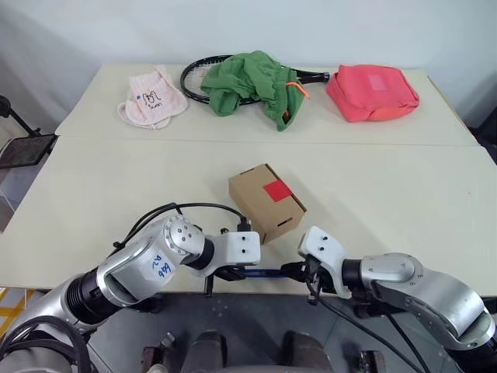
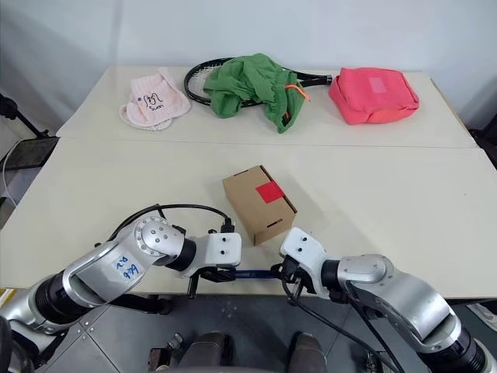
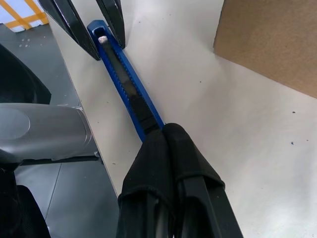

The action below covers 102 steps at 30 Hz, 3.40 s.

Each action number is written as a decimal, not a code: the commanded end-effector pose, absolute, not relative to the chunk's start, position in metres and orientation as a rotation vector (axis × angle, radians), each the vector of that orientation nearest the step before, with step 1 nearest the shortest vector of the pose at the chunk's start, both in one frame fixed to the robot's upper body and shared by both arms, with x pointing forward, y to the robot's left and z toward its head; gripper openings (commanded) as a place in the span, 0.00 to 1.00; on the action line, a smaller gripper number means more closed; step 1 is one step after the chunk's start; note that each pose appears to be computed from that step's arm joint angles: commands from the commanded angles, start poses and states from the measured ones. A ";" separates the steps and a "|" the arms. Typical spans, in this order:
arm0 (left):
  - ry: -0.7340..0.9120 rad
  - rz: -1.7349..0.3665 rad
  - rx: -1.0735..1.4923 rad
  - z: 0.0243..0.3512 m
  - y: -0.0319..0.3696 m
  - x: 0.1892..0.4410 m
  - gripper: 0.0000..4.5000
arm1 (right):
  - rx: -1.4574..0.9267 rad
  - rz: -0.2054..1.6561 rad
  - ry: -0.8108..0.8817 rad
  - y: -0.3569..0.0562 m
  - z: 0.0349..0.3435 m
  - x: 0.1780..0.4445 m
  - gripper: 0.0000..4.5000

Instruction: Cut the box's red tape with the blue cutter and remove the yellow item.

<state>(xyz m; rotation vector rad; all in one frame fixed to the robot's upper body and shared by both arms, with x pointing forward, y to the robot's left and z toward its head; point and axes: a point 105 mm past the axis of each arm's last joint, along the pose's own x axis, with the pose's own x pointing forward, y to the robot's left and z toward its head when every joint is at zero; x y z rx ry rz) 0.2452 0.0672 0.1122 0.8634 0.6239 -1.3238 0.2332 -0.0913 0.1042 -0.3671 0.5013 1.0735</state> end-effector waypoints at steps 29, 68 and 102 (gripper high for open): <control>0.277 -1.458 0.968 0.138 0.048 0.250 0.10 | 0.046 1.237 0.543 -0.106 0.169 0.209 0.09; 0.121 -1.470 0.963 0.150 0.030 0.254 0.10 | 0.332 0.992 0.874 -0.088 0.140 0.219 0.99; 0.107 -1.473 0.944 0.155 0.025 0.252 0.10 | 0.484 0.882 0.821 -0.085 0.136 0.241 0.42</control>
